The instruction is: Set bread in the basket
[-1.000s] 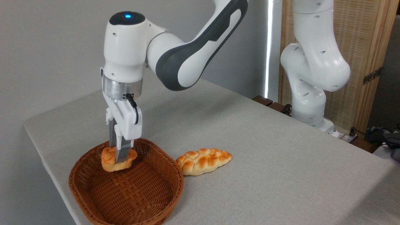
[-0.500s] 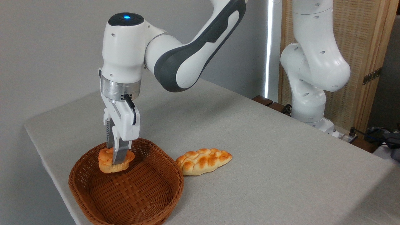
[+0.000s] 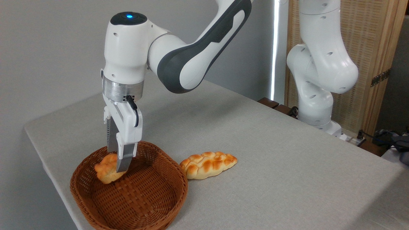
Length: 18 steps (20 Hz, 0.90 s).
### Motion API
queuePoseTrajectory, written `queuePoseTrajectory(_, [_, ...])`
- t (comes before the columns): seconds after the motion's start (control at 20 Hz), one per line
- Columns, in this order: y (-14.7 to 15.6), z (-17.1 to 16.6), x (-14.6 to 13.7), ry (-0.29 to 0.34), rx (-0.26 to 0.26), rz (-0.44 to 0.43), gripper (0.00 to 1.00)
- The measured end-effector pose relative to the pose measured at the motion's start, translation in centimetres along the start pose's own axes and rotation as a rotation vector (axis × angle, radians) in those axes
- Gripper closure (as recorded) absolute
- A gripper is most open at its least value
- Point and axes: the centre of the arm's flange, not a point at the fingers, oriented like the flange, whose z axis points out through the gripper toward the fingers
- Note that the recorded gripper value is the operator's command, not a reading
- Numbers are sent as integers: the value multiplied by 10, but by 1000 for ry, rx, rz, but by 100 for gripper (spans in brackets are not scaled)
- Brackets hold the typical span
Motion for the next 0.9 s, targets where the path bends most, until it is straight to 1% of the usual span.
queuePoseTrajectory(0.2, [-1, -4, 1, 5, 5, -7, 0])
queuePoseTrajectory(0.3, [-3, -17, 0, 13, 11, -42, 0])
queuePoseTrajectory(0.4, [-6, -34, -2, 3, -4, -66, 0])
queuePoseTrajectory(0.5, [-10, -64, -9, -47, -71, -81, 0])
queuePoseTrajectory(0.55, [-10, -74, -11, -65, -95, -84, 0])
queuePoseTrajectory(0.6, [-11, -94, -15, -104, -141, -91, 0])
queuePoseTrajectory(0.65, [-12, -105, -17, -129, -163, -93, 0])
queuePoseTrajectory(0.7, [-13, -125, -22, -177, -191, -96, 0])
queuePoseTrajectory(0.75, [-14, -134, -24, -200, -199, -97, 0])
queuePoseTrajectory(0.8, [-15, -148, -29, -238, -201, -103, 0])
queuePoseTrajectory(0.85, [-17, -156, -31, -265, -191, -123, 0])
queuePoseTrajectory(0.9, [-17, -158, -32, -276, -183, -142, 0])
